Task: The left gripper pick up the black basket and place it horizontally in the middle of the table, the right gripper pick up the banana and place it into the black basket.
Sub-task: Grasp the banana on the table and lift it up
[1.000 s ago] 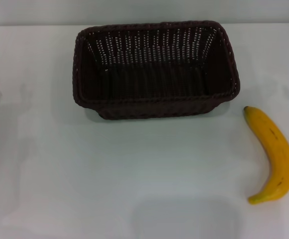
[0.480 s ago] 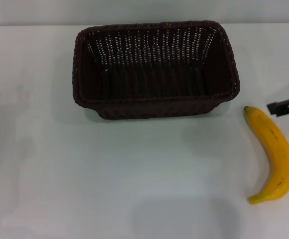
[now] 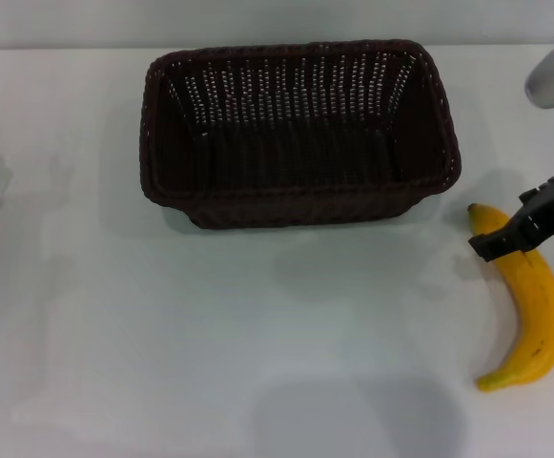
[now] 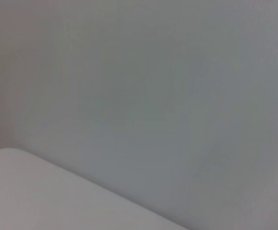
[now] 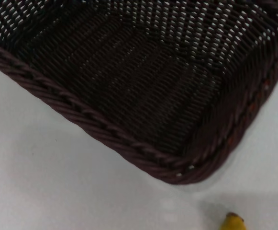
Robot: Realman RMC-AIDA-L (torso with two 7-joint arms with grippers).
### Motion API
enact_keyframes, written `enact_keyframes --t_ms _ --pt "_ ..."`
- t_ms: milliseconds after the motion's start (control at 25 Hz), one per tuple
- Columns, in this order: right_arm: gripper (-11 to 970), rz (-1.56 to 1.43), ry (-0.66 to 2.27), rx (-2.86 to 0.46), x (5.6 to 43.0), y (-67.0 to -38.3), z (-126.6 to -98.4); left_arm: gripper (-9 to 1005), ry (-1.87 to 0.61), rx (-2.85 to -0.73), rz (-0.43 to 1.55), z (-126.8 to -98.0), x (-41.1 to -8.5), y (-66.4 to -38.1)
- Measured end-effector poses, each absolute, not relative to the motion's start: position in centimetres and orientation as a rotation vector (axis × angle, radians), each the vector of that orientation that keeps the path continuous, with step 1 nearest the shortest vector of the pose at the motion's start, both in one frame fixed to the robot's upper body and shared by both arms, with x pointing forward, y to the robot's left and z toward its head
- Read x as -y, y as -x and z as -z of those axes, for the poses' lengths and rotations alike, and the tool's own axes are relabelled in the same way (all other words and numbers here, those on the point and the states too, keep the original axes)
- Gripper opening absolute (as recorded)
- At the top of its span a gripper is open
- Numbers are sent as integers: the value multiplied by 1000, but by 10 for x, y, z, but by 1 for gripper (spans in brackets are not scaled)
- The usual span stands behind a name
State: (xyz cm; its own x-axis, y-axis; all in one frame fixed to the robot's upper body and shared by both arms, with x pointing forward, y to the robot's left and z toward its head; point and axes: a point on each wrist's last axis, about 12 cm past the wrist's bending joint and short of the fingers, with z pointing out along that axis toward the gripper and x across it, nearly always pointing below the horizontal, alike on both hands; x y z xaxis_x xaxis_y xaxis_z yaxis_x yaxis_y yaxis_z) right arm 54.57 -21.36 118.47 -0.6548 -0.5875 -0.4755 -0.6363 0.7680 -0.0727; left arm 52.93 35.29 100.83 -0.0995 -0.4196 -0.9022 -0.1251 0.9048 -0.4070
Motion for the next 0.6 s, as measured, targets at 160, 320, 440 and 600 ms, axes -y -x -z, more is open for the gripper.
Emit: enact_keyframes --t_ms 160,320,440,600 --pt "872 -115 900 -2510 211 -552 -1178 858 414 -1666 259 -1010 -353 -531" --pt "871 -38 867 -2564 211 -559 -1166 883 393 -1669 241 -1011 -353 -532" --pt "871 -12 861 -2593 209 -560 -1159 883 382 -1668 235 -1012 -353 -534" --pt "871 -13 851 -2613 206 -561 -1155 883 383 -1670 231 -1013 -353 -537"
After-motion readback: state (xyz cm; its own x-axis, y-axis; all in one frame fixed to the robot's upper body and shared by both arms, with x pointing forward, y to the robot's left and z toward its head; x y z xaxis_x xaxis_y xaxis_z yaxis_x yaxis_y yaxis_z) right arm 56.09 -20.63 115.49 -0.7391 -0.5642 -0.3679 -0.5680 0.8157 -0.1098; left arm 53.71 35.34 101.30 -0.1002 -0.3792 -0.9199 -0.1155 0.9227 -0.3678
